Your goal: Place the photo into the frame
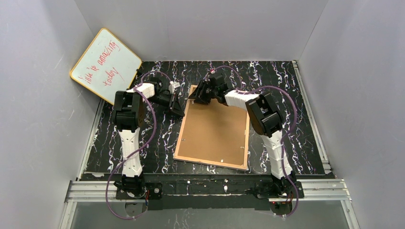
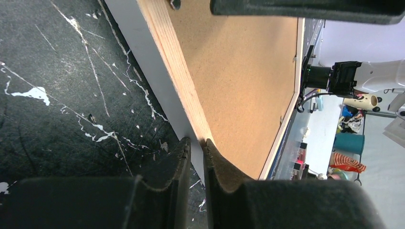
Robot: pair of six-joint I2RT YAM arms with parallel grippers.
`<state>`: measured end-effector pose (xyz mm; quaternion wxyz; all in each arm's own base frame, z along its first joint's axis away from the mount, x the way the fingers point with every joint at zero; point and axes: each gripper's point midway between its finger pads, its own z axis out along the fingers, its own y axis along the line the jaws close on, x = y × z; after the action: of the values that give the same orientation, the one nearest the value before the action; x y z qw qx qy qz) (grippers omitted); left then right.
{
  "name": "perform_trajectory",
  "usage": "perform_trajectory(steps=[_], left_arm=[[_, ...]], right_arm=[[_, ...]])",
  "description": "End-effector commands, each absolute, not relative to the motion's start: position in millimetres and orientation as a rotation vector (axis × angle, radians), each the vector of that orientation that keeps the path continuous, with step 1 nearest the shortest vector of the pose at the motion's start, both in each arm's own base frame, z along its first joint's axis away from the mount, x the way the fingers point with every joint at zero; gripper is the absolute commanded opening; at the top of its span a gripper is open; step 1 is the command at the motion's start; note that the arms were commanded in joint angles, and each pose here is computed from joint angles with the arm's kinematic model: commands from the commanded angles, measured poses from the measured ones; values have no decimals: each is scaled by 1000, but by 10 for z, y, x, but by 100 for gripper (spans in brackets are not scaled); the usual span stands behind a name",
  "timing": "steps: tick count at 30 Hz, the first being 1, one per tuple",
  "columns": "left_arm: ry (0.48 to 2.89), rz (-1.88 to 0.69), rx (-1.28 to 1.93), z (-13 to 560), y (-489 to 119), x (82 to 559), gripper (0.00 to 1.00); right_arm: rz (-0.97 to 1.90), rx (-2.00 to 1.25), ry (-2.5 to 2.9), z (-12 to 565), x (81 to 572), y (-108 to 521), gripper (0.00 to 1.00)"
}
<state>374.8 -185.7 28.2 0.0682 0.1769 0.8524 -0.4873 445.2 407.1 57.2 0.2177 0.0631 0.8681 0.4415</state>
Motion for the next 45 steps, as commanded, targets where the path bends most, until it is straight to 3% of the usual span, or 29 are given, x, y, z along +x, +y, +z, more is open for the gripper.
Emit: perform_trajectory(steps=[1,33,40,45], left_arm=[[2665,-1366,595,-35,-1838,3609,12],[2682,-1360,643,-93,-1885,3465,10],[2678,-1350,660,-4,-1867,3449,9],[2657,-1341,693,211,-1771,3476,12]], right_arm=[[1216,128,2461,442,4324,4157,54],[1188,192,2423,384,4459,4217,54],[1300,110,2336,867,4372,4269,55],[1400,69,2238,1508,4213,4128,65]])
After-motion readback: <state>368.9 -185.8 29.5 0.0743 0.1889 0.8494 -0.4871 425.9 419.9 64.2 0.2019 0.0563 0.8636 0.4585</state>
